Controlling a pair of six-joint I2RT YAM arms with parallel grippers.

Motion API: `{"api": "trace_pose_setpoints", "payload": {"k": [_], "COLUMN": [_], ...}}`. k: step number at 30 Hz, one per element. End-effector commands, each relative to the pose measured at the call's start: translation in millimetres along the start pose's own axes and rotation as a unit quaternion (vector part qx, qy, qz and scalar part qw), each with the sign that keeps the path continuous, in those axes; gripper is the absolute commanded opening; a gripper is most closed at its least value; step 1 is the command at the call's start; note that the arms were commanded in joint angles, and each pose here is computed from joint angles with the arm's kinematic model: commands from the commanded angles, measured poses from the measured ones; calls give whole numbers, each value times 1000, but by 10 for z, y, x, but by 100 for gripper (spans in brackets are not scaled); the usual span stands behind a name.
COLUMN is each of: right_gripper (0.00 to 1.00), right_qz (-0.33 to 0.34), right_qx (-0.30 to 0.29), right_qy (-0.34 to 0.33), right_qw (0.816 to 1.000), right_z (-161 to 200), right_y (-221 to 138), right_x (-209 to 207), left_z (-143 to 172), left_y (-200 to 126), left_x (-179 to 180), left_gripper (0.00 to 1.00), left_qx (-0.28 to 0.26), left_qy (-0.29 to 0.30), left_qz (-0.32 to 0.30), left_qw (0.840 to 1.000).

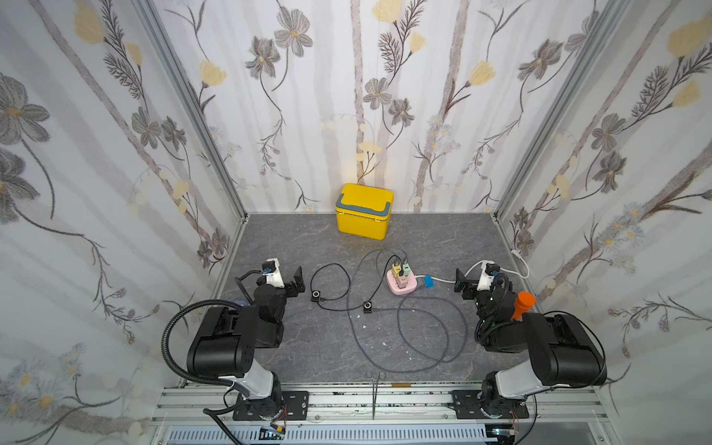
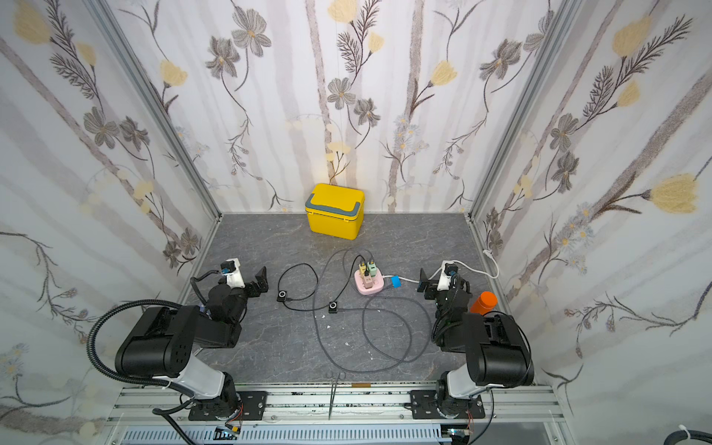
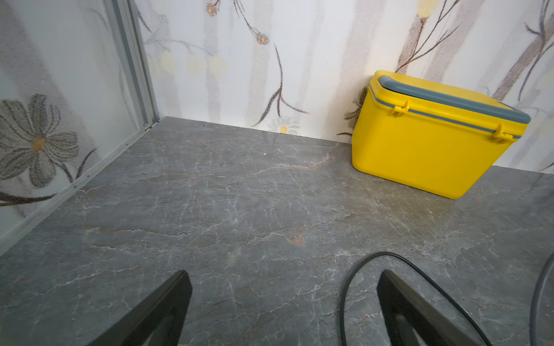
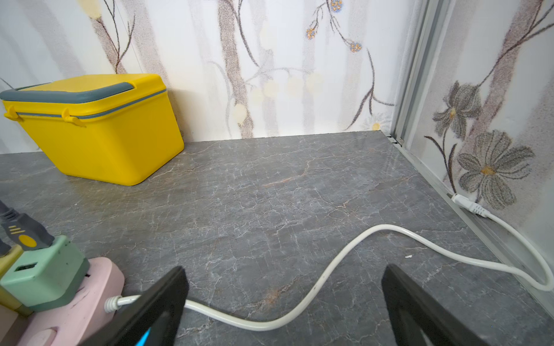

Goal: Charge mp3
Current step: Reset both arms

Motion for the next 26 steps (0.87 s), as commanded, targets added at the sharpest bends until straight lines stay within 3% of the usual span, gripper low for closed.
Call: {"api": "trace_pose_setpoints", "payload": {"k": [1,26], "right_gripper": [100,100], "right_qz": [1,4], "right_qx": [-9,-8], "right_qy": [-16,-17], "right_qw": [1000,1000], "right_z": [-43,-42], "right_y": [23,24], "right_x": [13,21], "left_z": [-60,-59], "left_y": [14,12], "left_x": [-3,-5], "left_gripper": [100,100], "left_qx": [-16,-19], "left_qy": [9,9], "left_qz": [-6,-7], "left_qw": [1000,1000]}}
Point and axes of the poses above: each gripper's point midway between its finger pads, its own y axis out along the fingers, its own x axis along the line the jaws close on, z = x × y, the point moved 9 cm from there along -y, back along the fingers, and after that the axes turned 5 degrees about -y, right-handed, at the moved point
